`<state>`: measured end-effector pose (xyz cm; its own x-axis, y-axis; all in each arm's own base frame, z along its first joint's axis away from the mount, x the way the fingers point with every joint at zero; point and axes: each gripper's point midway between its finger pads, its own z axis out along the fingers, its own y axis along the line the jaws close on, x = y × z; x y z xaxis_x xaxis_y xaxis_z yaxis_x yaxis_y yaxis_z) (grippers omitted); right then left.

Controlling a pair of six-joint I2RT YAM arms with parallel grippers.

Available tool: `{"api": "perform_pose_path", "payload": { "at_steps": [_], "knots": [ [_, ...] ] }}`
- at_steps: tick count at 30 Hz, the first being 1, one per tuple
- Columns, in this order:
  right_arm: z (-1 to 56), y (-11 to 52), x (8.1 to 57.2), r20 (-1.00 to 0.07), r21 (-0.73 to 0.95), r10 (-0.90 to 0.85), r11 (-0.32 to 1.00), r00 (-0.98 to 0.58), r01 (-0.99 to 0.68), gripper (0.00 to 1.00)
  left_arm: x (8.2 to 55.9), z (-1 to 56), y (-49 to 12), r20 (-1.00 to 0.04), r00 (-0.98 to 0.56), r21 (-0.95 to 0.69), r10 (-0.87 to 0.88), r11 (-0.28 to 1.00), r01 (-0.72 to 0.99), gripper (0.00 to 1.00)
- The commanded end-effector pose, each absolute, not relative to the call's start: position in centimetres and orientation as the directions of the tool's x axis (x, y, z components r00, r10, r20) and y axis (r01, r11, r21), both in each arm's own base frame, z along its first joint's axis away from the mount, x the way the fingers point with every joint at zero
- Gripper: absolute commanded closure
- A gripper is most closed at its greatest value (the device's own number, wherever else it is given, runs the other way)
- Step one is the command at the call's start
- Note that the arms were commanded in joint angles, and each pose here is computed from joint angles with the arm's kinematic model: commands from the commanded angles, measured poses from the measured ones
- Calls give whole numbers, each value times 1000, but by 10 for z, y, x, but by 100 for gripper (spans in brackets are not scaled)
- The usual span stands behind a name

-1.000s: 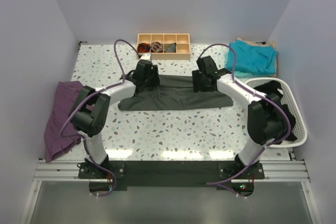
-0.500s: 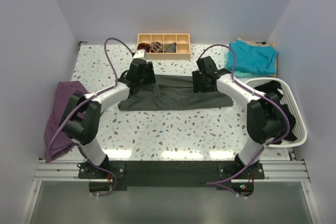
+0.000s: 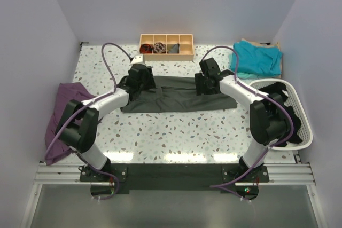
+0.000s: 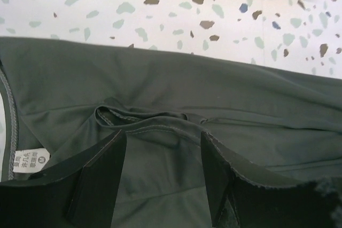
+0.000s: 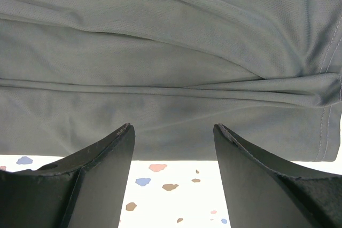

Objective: Fold and stack the t-shirts
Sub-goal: Fold the other side of the tshirt into a rectangle

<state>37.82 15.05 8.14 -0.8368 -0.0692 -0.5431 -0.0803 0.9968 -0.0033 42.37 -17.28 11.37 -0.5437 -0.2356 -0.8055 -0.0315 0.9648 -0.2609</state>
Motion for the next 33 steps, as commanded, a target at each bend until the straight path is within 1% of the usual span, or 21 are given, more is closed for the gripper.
{"api": "perform_pose_path", "payload": {
  "at_steps": [1,11,27,33],
  "knots": [
    [83,151,381,-556,2,-64,997,-829,-79,35,424,100,-169,-786,-560,-271,-262,960,-68,37],
    [82,149,382,-552,-11,-72,997,-831,-80,35,435,75,-180,-762,-601,-261,-241,964,-54,37],
    [70,146,386,-531,-31,-81,997,-843,-76,35,469,74,-196,-781,-585,-264,-219,965,-10,37],
    [66,142,387,-525,-43,-81,997,-847,-69,35,475,61,-203,-766,-607,-269,-211,963,5,37]
  ]
}}
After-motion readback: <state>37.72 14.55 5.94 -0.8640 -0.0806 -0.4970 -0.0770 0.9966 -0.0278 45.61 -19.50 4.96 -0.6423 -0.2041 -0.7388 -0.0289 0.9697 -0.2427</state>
